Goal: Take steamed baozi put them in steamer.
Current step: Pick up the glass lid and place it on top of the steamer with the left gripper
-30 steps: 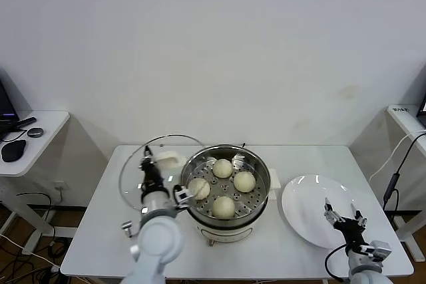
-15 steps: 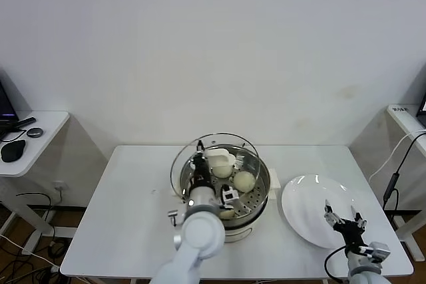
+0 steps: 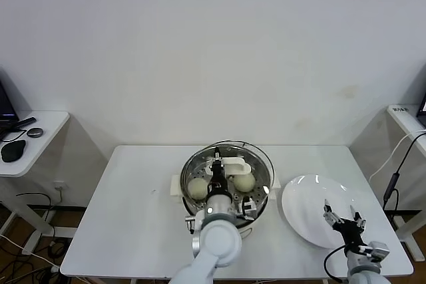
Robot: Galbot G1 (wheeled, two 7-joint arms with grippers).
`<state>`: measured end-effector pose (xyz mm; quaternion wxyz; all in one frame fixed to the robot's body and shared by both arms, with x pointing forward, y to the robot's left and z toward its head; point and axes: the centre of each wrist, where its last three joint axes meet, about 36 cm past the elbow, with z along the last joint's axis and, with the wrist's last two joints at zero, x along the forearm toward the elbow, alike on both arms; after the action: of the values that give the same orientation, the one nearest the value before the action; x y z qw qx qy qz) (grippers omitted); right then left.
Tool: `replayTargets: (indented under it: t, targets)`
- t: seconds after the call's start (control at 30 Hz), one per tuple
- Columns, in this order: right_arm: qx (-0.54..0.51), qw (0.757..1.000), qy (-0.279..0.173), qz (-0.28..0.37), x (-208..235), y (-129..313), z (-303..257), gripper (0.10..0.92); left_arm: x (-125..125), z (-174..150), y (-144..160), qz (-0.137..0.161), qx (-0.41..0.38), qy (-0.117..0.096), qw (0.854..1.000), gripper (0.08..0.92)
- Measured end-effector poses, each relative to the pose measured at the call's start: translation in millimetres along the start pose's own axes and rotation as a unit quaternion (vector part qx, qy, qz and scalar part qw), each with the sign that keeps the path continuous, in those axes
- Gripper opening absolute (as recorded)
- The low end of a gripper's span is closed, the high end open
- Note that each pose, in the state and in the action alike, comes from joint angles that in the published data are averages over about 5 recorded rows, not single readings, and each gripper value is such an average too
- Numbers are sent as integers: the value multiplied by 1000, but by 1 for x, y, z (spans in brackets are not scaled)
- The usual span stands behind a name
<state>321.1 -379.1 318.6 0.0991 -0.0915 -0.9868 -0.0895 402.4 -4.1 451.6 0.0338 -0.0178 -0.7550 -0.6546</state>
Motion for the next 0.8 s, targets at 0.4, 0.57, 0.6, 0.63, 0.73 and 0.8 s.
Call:
replayTargets:
  t: [0.4, 0.57, 0.6, 0.63, 0.73, 0.8]
  targets:
    - [2, 1000, 2, -2, 0, 2, 2, 823, -4, -1, -16, 0, -34, 12, 999, 177]
    - [3, 1000, 3, -2, 1, 2, 4, 823, -7, 1, -14, -4, -37, 16, 999, 177]
    - [3, 1000, 3, -2, 1, 2, 4, 823, -8, 1, -14, -4, -38, 17, 999, 177]
    - [3, 1000, 3, -2, 1, 2, 4, 823, -8, 1, -14, -4, -40, 17, 999, 177]
    - [3, 1000, 3, -2, 1, 2, 4, 823, -7, 2, -15, -3, -44, 19, 999, 177]
    - [3, 1000, 3, -2, 1, 2, 4, 823, -6, 3, -16, 0, -47, 19, 999, 177]
